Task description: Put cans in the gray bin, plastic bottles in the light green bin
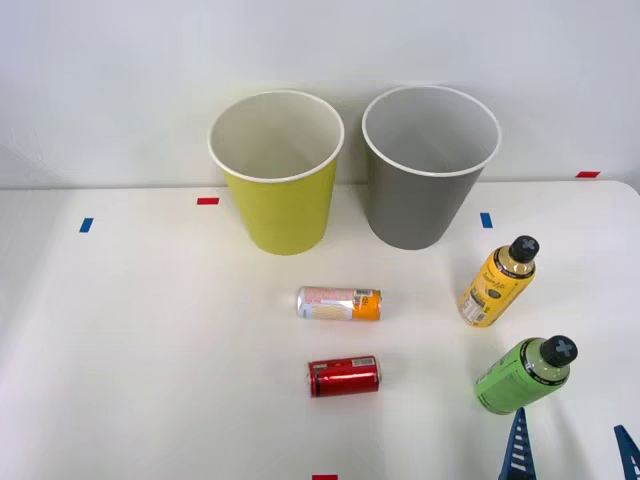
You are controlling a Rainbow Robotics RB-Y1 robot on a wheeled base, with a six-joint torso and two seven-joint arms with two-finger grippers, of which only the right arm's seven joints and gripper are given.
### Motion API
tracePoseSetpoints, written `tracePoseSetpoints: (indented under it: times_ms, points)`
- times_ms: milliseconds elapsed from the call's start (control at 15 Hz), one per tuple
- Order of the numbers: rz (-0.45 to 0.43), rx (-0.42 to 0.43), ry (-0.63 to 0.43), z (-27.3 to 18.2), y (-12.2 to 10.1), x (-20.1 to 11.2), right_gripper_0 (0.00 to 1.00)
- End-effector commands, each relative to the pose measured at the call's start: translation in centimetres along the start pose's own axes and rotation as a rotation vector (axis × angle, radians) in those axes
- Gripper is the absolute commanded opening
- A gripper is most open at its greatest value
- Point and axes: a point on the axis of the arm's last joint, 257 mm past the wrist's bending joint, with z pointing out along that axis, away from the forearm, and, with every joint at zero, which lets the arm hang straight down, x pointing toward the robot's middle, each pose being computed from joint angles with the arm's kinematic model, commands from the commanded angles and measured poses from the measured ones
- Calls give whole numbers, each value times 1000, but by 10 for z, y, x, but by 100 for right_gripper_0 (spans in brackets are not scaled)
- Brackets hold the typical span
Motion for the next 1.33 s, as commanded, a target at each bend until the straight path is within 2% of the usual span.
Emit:
tracePoseSetpoints:
  times_ms: [67, 400, 1133, 1333]
  points:
    - [-26, -48, -21, 9, 8, -4, 100]
    - [8, -36, -14, 28, 9, 1, 100]
    - [45, -84, -19, 83, 32, 1, 100]
    - [18, -98, -4, 91, 34, 5, 100]
